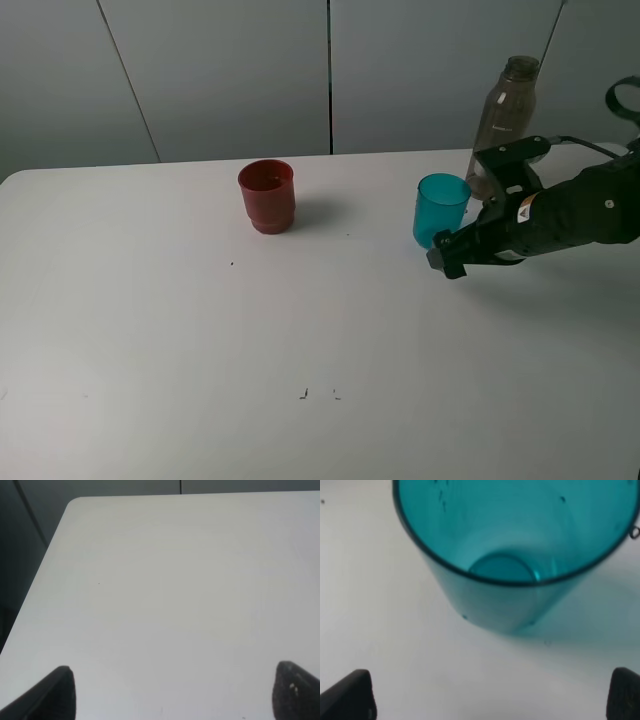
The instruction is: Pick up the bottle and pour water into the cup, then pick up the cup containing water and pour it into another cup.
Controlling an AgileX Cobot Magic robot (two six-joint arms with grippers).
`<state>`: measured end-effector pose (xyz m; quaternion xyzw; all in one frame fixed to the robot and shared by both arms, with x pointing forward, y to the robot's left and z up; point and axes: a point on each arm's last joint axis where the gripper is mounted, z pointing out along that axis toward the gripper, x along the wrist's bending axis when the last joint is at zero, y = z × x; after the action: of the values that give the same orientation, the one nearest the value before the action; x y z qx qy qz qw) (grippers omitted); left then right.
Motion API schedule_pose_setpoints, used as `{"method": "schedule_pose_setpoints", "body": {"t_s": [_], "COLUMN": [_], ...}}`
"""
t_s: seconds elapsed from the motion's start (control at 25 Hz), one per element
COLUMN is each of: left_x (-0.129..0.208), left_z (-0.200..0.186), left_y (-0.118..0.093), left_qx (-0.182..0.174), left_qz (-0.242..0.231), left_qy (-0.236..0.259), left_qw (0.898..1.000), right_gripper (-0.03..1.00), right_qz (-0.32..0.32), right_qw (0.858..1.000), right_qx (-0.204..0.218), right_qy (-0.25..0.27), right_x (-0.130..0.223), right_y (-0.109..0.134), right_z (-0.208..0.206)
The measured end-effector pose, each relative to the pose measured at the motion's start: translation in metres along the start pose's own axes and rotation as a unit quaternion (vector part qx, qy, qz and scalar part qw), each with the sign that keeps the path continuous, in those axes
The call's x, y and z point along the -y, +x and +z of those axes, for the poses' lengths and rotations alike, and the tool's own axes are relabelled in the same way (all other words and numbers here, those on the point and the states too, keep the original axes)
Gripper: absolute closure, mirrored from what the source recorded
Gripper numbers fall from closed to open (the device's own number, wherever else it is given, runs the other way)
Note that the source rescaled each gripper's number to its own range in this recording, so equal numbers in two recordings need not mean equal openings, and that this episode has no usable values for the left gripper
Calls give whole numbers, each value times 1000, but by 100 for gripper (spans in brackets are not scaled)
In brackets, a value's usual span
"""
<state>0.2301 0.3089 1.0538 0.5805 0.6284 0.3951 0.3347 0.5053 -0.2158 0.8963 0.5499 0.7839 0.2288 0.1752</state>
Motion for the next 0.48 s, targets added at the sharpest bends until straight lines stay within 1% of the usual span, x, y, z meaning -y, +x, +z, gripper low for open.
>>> {"method": "schedule_pose_setpoints", "body": {"t_s": [0.2,0.44,0.48], "left_x": [0,0,0], "left_z": [0,0,0], "left_y": [0,0,0], "left_qx": [0,0,0], "left_qz": [0,0,0], "left_qy": [0,0,0], "left_qw": [1000,1000,1000], "right_gripper": [-3,-3,-3], "right_qz": [1,-8,-8], "right_qw": [1000,999,999], "right_qx": [11,29,33], "right_qy": [-16,-33,-27], "right_x": [-10,-16,-16], "right_y": [-2,-5,-6], "right_z": [-40,-108,-120]}}
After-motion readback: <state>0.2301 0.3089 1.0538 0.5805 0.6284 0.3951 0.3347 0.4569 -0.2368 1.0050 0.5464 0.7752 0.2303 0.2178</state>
